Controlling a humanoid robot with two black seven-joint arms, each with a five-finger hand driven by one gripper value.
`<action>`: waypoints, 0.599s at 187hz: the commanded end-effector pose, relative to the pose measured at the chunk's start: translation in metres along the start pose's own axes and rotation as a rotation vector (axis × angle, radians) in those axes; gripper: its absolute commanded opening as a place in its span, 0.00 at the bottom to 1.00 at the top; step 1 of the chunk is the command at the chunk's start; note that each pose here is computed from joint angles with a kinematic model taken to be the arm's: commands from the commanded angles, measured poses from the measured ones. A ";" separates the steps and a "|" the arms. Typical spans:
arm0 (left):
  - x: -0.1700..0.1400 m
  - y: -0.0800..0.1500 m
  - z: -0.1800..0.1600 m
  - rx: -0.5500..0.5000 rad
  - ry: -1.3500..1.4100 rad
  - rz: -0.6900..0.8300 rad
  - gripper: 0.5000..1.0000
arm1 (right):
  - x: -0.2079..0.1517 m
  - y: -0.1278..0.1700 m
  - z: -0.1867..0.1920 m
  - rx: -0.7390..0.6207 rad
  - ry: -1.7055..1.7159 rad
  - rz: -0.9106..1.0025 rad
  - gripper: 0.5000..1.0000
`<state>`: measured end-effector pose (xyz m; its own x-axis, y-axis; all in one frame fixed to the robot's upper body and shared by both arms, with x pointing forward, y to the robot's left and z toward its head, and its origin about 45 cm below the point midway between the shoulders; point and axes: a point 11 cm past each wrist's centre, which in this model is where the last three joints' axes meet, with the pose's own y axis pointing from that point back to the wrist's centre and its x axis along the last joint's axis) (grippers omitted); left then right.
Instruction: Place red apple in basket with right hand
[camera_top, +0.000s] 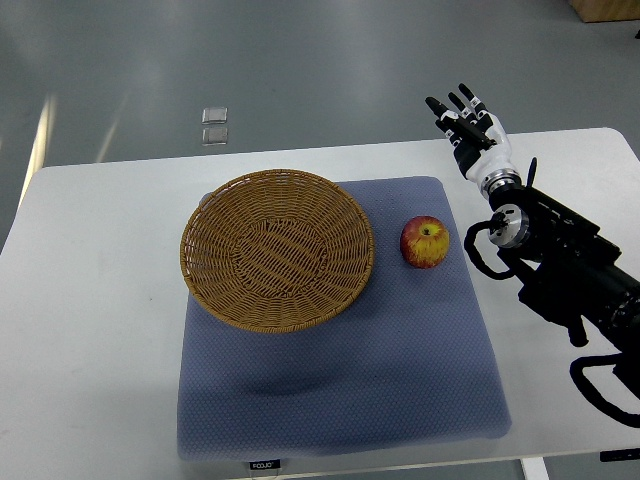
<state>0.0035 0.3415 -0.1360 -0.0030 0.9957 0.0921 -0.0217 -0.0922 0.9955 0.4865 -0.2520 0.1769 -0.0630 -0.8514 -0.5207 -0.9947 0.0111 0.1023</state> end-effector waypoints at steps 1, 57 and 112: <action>0.000 0.000 0.000 0.000 0.000 0.000 1.00 | 0.000 0.000 0.000 0.001 0.000 0.000 0.85; 0.001 0.000 0.000 0.000 0.000 0.003 1.00 | 0.001 0.000 -0.001 0.002 0.002 0.002 0.85; 0.002 0.000 0.000 0.000 0.000 0.005 1.00 | 0.008 -0.001 -0.023 0.025 0.059 -0.047 0.85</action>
<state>0.0033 0.3422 -0.1359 -0.0033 0.9956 0.0940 -0.0214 -0.0941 0.9953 0.4874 -0.2520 0.1804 -0.0392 -0.8604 -0.5082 -0.9959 -0.0080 0.0904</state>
